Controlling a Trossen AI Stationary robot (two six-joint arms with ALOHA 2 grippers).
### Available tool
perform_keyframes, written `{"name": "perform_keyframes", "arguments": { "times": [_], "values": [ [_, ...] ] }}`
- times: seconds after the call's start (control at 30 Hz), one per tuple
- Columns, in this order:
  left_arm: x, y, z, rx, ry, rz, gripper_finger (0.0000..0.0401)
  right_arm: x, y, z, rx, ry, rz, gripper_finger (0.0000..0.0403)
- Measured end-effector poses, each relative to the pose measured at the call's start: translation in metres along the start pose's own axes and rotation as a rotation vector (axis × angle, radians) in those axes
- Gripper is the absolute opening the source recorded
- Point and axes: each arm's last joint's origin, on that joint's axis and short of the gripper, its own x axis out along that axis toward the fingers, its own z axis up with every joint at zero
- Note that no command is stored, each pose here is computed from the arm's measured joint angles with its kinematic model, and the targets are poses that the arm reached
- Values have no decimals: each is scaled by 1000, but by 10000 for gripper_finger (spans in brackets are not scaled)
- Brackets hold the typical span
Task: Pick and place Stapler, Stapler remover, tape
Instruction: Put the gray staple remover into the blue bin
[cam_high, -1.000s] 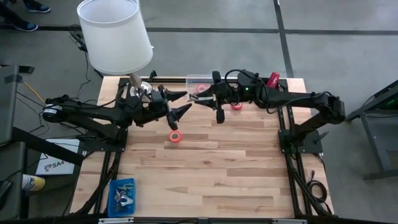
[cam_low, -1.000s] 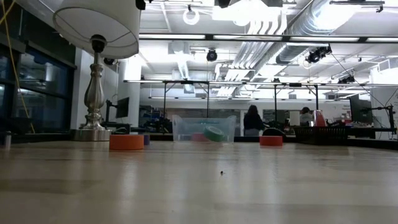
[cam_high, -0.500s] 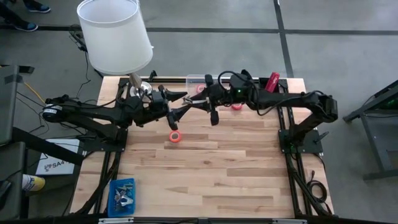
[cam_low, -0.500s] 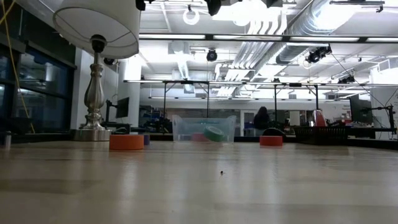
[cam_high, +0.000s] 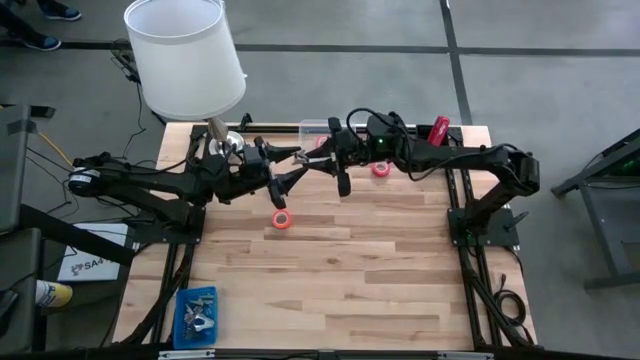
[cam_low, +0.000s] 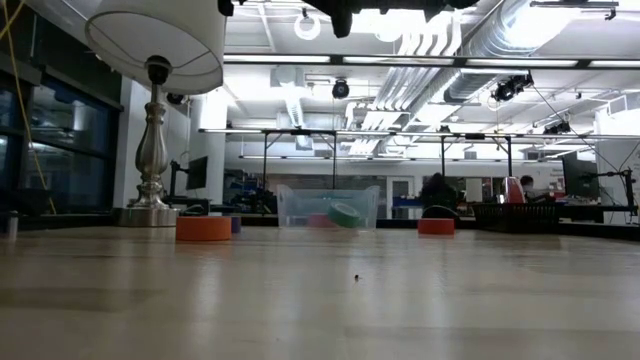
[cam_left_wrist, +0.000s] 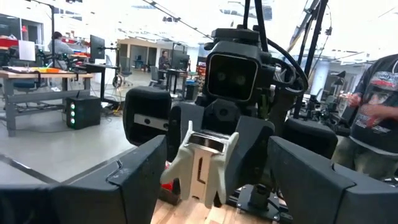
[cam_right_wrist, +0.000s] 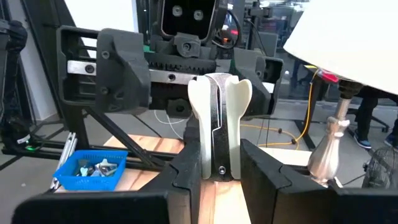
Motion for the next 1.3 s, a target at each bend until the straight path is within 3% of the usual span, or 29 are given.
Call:
{"name": "perform_keyframes", "arguments": {
  "times": [0.27,0.7,0.97,1.3],
  "values": [
    [0,0,0,1,2,3,260,0,0,1,-4,-9,2,74],
    [0,0,0,10,0,-6,103,0,1,1,4,-13,42,74],
    [0,0,0,24,0,-3,97,0,1,1,13,-11,37,74],
    [-1,2,-3,38,35,60,97,-2,0,-2,83,43,-19,209]
  ]
}}
